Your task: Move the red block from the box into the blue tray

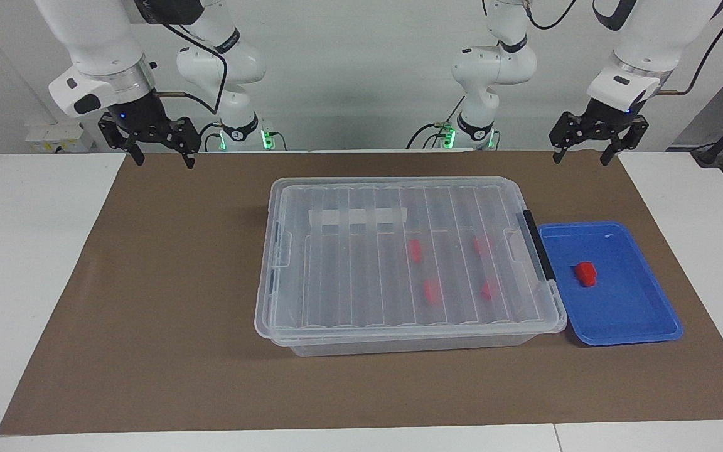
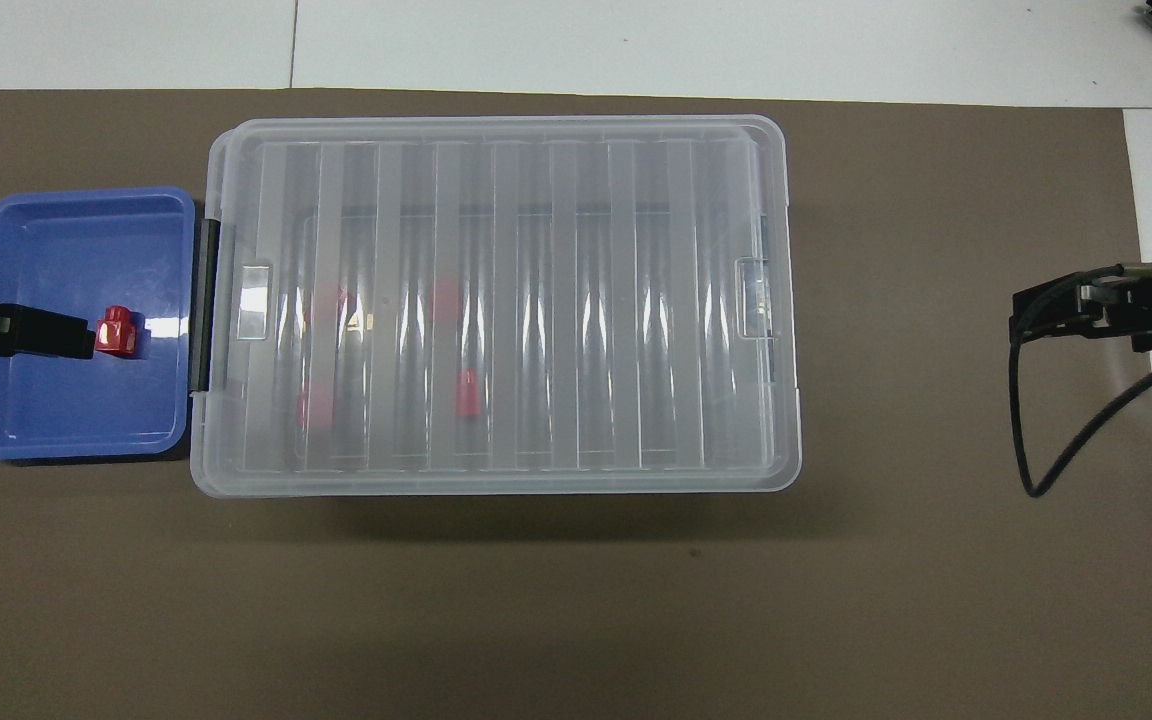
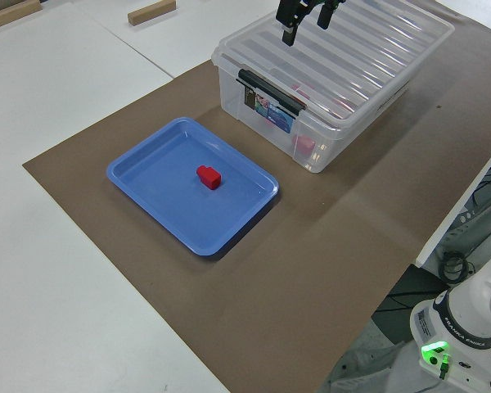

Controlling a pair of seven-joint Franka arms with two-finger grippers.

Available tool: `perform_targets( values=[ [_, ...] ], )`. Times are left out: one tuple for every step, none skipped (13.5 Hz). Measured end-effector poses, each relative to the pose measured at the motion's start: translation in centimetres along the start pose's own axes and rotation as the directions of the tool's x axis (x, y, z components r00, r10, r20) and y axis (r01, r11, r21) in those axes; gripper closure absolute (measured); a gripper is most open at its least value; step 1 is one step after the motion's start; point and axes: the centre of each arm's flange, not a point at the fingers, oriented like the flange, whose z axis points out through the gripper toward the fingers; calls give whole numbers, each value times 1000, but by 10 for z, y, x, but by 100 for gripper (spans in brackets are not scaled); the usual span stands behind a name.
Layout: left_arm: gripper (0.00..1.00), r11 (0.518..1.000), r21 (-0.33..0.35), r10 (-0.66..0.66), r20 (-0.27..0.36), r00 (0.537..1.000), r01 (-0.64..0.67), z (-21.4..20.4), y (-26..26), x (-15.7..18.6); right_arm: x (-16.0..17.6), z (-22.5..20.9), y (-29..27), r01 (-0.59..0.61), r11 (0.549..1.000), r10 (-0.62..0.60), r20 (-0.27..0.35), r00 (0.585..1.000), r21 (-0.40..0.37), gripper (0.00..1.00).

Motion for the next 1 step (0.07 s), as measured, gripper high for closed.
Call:
perform_targets(
  values=[
    [0,1000,0,0,0,1000,0,0,0,0,-1,0,0,0,1000,0,0,1000,0,0]
  ],
)
